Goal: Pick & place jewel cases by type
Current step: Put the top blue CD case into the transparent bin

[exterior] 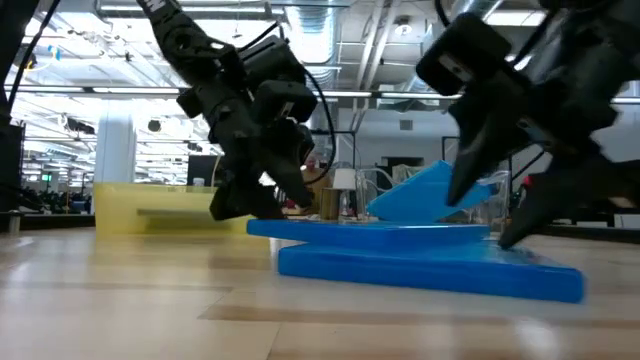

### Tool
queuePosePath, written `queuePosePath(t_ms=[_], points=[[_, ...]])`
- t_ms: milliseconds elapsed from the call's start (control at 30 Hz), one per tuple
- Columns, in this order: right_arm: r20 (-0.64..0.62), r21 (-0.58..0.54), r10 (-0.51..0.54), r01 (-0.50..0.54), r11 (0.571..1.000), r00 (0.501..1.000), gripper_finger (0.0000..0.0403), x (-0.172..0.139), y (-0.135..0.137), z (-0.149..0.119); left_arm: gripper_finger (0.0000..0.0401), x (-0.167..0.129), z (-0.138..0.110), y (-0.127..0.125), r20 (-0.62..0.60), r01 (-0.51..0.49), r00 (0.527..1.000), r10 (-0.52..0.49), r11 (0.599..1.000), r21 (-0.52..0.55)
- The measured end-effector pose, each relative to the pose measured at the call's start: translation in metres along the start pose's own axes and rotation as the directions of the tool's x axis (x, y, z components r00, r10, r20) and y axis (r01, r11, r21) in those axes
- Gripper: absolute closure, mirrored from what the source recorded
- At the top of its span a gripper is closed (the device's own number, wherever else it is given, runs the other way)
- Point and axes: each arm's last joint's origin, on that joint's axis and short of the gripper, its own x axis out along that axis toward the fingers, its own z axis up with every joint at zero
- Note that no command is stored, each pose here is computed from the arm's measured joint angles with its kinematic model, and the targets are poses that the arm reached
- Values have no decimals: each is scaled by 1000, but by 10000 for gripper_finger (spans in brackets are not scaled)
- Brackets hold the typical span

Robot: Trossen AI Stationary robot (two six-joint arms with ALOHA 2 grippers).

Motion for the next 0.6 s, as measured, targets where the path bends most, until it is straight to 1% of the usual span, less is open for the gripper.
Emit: queuePosePath(t_ms=[200, 267, 467, 600], points=[[39, -14, 8, -8, 1000, 999, 198, 3, 5, 20, 202, 7, -9, 10, 24, 96, 995, -95, 994, -49], [53, -28, 9, -8, 1000, 999, 198, 4, 7, 27, 202, 10, -13, 14, 16, 121, 993, -120, 990, -67], [94, -60, 38, -33, 998, 995, 198, 6, 13, 49, 202, 21, -8, 13, 33, 203, 979, -200, 974, -98], [134, -83, 48, -38, 996, 990, 198, 7, 16, 69, 202, 21, -7, 13, 51, 206, 978, -202, 974, -97]])
